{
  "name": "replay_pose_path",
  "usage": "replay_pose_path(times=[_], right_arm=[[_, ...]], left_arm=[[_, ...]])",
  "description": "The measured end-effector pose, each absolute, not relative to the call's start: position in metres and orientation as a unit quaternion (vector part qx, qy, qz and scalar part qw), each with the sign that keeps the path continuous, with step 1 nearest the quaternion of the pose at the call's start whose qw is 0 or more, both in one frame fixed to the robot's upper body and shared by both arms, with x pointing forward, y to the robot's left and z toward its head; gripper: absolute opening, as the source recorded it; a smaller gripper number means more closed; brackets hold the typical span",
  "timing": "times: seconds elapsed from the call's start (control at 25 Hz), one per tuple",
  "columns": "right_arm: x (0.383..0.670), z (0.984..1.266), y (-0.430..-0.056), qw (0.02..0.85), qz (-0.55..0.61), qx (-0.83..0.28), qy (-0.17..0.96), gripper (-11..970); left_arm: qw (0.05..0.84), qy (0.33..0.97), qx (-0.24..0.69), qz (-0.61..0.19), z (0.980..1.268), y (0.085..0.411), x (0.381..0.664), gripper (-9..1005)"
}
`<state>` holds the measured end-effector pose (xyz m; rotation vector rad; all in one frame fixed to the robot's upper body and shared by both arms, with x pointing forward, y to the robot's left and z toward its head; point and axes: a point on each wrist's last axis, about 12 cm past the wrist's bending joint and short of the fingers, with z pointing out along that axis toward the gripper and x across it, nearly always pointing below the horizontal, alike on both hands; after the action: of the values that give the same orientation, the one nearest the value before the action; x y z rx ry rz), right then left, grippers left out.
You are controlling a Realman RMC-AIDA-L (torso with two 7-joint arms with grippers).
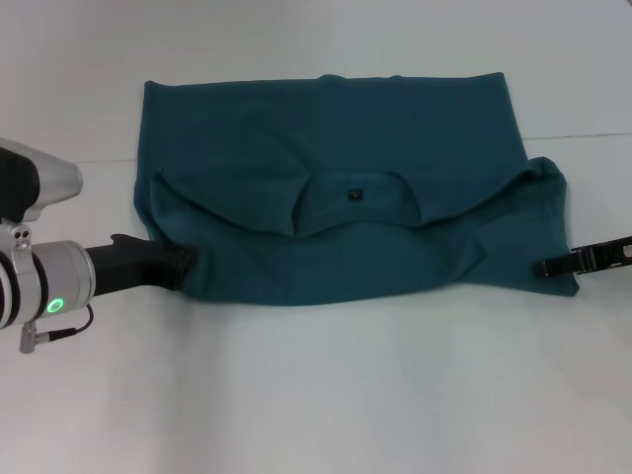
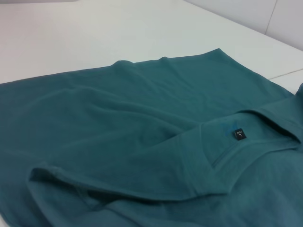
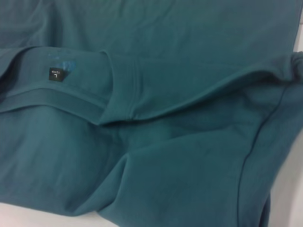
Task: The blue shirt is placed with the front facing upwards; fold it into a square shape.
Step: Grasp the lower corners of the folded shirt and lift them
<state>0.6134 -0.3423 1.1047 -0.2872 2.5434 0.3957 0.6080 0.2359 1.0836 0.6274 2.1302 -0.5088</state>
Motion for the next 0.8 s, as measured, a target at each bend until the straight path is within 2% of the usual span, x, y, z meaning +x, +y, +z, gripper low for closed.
replay_pose_path(times=[0.24,0.48,0.8], right_arm=[[0.616,1.098,-0.336,0.27,0.148,-0.108,0.945,759],[0.618,1.096,-0.336,0.276,0.141,-0.109,0.944,673],[0.617,1.089,-0.332,0.275,0.141,-0.115,0.944,506]], left_arm=[[0.418,0.849,0.25,-0.203,1.083,0.236,0.608,1],[0.417,0.85,0.249,-0.203,1.083,0.236,0.607,1],[0.417,0.85,0.249,-0.203,1.082,0.237,0.607,1]])
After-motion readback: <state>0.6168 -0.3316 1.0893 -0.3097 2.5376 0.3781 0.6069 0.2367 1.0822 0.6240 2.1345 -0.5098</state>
